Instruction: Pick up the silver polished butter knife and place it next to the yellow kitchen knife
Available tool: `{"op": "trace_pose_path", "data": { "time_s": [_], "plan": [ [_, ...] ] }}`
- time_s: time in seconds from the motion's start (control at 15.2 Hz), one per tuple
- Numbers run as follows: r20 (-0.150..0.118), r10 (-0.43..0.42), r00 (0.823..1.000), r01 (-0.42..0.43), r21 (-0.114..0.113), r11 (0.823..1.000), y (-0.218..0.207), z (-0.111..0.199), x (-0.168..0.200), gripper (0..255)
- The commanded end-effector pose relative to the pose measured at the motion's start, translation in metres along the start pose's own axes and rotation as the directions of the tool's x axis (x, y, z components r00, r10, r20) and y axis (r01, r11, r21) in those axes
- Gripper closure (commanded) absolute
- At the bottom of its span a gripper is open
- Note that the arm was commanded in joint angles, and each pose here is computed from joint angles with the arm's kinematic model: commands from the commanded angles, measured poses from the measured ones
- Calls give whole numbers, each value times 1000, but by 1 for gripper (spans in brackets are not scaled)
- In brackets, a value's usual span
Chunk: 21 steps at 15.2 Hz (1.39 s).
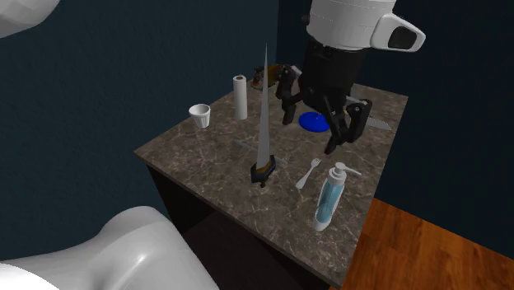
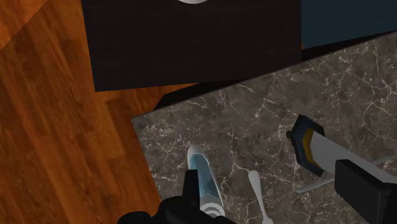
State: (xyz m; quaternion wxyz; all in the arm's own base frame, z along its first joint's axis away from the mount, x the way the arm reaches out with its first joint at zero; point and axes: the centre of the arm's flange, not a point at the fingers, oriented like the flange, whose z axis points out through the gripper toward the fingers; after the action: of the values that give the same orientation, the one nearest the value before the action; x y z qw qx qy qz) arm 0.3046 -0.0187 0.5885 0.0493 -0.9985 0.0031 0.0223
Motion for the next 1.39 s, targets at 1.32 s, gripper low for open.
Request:
{"op": "trace_pose_path", "data": {
  "time_s": [1.32],
  "plan": [
    [-19, 623, 782, -623, 27, 782, -175, 181, 61, 0]
  ]
}}
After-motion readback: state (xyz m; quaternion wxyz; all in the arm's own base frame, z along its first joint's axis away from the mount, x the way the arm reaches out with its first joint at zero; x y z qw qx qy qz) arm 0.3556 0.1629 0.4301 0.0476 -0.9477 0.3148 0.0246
